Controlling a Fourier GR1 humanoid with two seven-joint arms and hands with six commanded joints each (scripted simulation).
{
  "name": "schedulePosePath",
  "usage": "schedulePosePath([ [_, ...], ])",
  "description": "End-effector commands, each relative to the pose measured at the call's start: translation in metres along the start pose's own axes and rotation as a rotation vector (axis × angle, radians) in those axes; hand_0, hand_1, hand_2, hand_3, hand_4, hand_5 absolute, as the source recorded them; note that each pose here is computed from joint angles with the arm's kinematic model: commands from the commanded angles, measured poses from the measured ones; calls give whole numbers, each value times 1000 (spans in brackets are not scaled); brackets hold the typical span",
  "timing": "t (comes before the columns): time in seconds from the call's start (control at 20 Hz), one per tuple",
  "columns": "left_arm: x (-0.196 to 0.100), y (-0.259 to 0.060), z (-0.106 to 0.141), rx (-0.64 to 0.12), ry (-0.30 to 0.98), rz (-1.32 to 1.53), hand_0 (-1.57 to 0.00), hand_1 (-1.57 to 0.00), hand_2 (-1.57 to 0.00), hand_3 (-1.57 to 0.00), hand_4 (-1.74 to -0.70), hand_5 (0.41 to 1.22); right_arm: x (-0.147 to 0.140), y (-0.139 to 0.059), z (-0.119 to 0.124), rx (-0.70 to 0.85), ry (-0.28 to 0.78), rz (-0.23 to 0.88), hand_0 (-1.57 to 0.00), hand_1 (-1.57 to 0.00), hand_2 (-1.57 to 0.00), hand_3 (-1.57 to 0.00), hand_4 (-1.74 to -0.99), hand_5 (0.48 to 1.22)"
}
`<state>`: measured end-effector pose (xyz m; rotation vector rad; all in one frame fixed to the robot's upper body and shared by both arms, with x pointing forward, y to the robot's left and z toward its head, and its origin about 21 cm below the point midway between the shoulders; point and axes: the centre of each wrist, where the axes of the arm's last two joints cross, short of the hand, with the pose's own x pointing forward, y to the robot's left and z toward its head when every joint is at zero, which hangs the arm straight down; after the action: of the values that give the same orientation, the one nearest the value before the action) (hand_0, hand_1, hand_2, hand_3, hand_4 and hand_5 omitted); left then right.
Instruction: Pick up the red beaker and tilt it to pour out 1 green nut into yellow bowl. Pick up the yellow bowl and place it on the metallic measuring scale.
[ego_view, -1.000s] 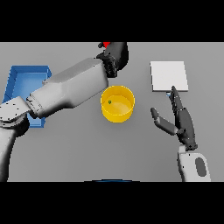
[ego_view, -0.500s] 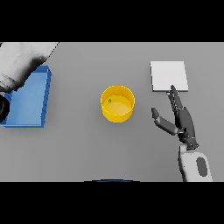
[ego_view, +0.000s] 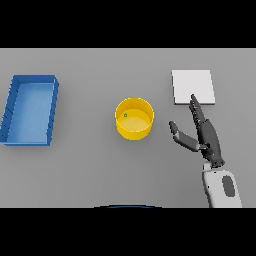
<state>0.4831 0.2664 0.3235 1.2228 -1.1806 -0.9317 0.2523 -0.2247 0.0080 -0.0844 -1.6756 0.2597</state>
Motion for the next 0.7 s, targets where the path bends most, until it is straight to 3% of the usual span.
schedulePosePath([
  [0.0,-12,-9,-1,6,41,38,-1571,-1567,-1566,-1406,-1727,1221,-1,0,2,-4,3,-5,1,1,1,1,-1286,649],
  [0.25,-71,-71,-1,-74,258,219,-1571,-1570,-1569,-1503,-1736,1221,1,3,1,10,0,-16,1,1,1,1,-1285,663],
  [0.3,-80,-85,1,-85,293,254,-1571,-1570,-1570,-1437,-1737,1221,0,1,4,15,-4,3,1,1,1,1,-1293,667],
  [0.65,-120,-147,23,-130,462,421,-1571,-1571,-1571,-1521,-1740,1221,-4,-5,8,18,1,8,1,1,1,1,-1304,707],
])
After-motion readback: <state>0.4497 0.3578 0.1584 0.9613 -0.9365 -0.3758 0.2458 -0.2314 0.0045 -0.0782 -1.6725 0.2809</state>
